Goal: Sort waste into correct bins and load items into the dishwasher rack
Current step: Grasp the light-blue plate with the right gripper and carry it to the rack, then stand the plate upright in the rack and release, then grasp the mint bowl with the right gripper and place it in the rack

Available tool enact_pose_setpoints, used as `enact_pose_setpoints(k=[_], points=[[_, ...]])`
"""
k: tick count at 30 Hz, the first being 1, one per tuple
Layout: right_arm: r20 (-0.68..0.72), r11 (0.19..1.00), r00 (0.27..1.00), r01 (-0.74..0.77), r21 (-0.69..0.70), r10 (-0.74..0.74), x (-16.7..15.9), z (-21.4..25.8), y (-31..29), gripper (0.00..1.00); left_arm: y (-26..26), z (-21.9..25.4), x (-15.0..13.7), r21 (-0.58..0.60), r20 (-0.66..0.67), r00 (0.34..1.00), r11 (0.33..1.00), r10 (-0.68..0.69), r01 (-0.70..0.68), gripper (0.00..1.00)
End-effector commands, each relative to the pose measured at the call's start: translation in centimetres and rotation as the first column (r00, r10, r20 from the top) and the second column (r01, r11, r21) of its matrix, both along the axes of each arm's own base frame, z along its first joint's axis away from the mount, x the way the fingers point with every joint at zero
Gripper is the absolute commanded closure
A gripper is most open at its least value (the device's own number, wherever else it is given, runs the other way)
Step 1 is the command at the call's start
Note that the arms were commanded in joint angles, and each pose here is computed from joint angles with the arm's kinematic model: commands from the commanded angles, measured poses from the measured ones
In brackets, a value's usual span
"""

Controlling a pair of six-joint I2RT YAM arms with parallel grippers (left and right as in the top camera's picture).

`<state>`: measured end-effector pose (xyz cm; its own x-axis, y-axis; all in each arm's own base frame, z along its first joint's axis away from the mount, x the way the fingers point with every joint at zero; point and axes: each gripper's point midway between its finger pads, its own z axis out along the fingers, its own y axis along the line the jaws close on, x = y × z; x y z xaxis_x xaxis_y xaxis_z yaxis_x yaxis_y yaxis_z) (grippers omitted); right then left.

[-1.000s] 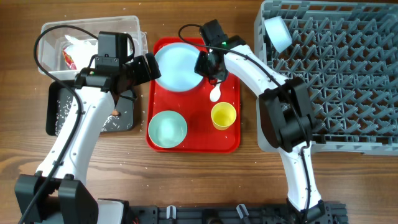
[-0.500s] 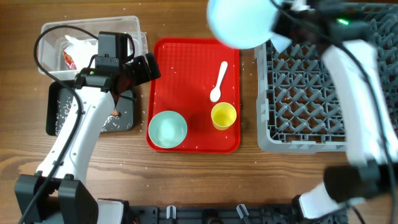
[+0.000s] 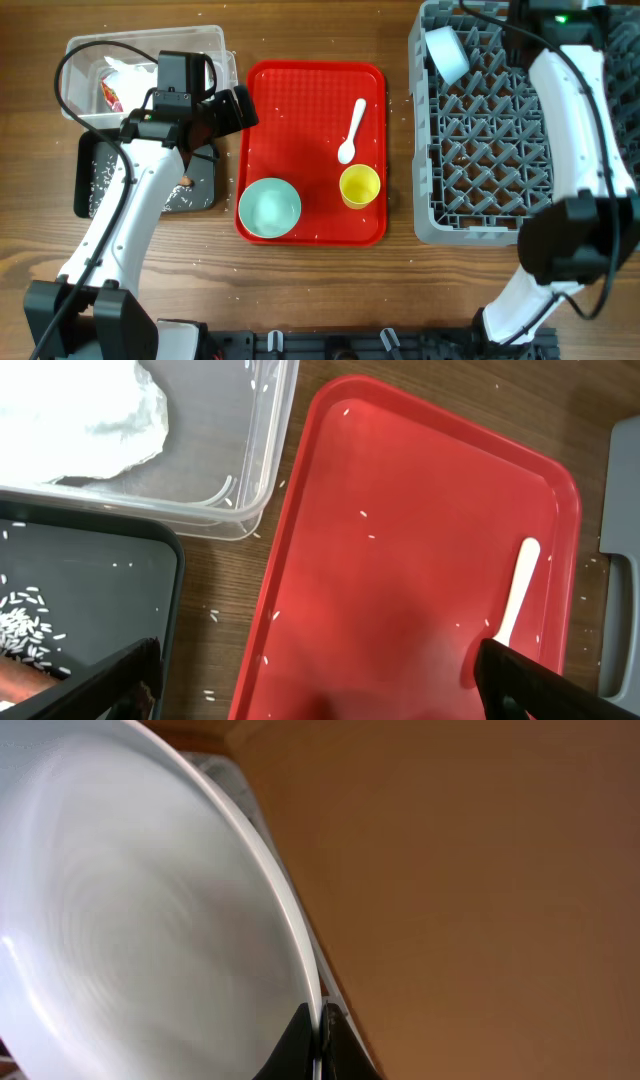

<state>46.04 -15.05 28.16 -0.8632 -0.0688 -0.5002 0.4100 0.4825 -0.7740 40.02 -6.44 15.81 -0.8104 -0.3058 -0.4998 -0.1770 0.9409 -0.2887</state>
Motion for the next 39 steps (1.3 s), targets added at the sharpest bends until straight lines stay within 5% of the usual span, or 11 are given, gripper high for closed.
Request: enact_pose_setpoints(k=[1, 5, 8, 11, 14, 17, 20, 21, 29, 35, 39], points=[[-0.13, 0.999, 0.991, -0.006, -0.05, -0.001, 1.0, -3.1, -0.3, 0.96, 0.3, 0.8, 0.4, 0.011, 0.023, 1.0, 1.0, 0.003, -0.004, 0.0], [-0.18, 0.999, 0.984, -0.013, -0.048, 0.004, 1.7, -5.2, -0.1, 0.96, 0.3, 0.8, 0.4, 0.011, 0.023, 1.0, 1.0, 0.003, -0.004, 0.0], [-0.09, 0.995, 0.995, -0.042, 0.09, 0.05, 2.7, -6.8, 1.1, 0.18, 0.3, 0.8, 0.4, 0.011, 0.023, 1.0, 1.0, 0.003, -0.004, 0.0], [-0.021, 0.974, 0.997, -0.073, 0.212, 0.079, 2.5, -6.9, 3.2, 0.01, 0.3, 0.8, 0.4, 0.011, 0.023, 1.0, 1.0, 0.003, -0.004, 0.0], [0.075, 0.897, 0.987, -0.162, 0.412, 0.144, 1.5, -5.3, 6.5, 0.0, 0.3, 0.8, 0.4, 0.011, 0.023, 1.0, 1.0, 0.003, -0.004, 0.0], [0.22, 0.679, 0.937, -0.348, 0.646, 0.272, -0.2, -2.3, 13.8, 0.0, 0.3, 0.8, 0.4, 0.011, 0.023, 1.0, 1.0, 0.003, -0.004, 0.0], [0.457, 0.096, 0.731, -0.575, 0.813, 0.507, -2.7, 1.7, 29.2, 0.1, 0.3, 0.7, 0.4, 0.011, 0.023, 1.0, 1.0, 0.003, -0.004, 0.0], [0.458, 0.015, 0.726, -0.541, 0.841, 0.514, -3.4, 0.9, 32.5, 0.12, 0.3, 0.8, 0.4, 0.011, 0.023, 1.0, 1.0, 0.003, -0.004, 0.0], [-0.039, 0.103, 0.742, -0.041, 0.994, 0.67, -13.4, -16.6, 48.0, 0.23, 0.3, 0.8, 0.4, 0.011, 0.023, 1.0, 1.0, 0.003, -0.004, 0.0], [-0.096, 0.135, 0.737, 0.007, 0.991, 0.669, -14.9, -18.7, 49.3, 0.24, 0.5, 1.3, 1.0, 0.009, 0.056, 0.998, 1.0, 0.018, -0.018, 0.0], [-0.109, 0.155, 0.74, 0.006, 0.988, 0.664, -14.7, -19.3, 49.1, 0.26, 7.1, 3.4, 1.1, -0.032, 0.088, 0.93, 0.934, 0.357, -0.355, 0.0]])
